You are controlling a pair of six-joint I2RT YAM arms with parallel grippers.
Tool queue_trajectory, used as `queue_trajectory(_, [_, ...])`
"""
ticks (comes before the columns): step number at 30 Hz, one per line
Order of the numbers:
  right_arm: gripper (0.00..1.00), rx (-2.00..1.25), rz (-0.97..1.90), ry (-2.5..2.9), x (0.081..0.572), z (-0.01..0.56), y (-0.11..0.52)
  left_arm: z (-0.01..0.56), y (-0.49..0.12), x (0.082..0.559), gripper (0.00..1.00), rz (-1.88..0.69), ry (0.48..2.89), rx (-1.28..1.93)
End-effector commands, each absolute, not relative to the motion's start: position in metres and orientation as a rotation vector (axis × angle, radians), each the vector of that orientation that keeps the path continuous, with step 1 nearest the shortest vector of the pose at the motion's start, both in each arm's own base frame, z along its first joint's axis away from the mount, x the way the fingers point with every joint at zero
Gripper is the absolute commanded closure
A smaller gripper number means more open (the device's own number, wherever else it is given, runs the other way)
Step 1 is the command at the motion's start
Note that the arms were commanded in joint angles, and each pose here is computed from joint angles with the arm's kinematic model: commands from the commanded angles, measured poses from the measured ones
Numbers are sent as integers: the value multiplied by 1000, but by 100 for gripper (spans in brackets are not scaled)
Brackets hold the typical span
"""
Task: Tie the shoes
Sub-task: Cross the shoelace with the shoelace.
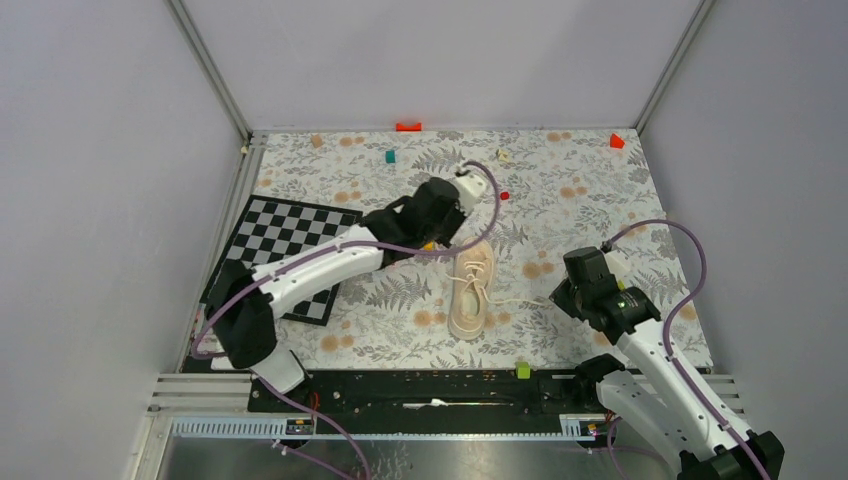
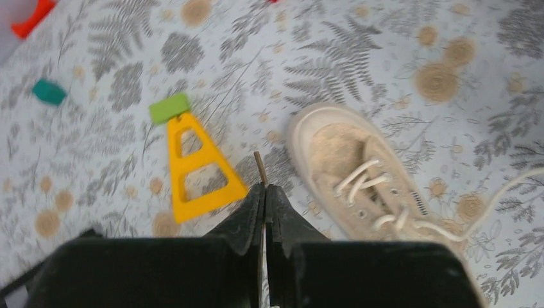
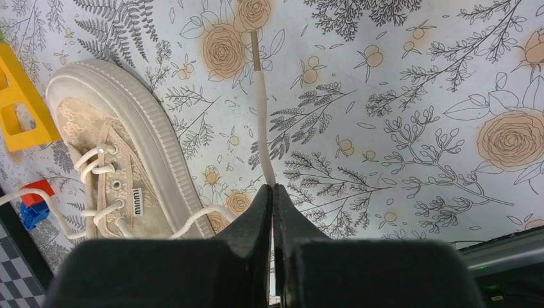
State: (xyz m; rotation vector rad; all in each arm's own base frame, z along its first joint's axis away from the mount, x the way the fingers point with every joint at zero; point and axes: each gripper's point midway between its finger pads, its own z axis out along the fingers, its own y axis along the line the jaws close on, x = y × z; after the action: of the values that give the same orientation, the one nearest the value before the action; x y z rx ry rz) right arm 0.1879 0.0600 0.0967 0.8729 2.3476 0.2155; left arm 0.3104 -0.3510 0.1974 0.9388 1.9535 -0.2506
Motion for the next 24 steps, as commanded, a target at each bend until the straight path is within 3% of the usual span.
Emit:
queue_trajectory(1, [100,871,236,2284,200,117,60,214,-313,320,100,-422,2038,644])
queue_trajectory(10, [100,799,127,2195,211,150,41,216,-211,311,100,-479,2160,223])
queue_trajectory(24, [100,799,-161,2104,202,168,-8,147,-133,278,100,-252,2340,-112])
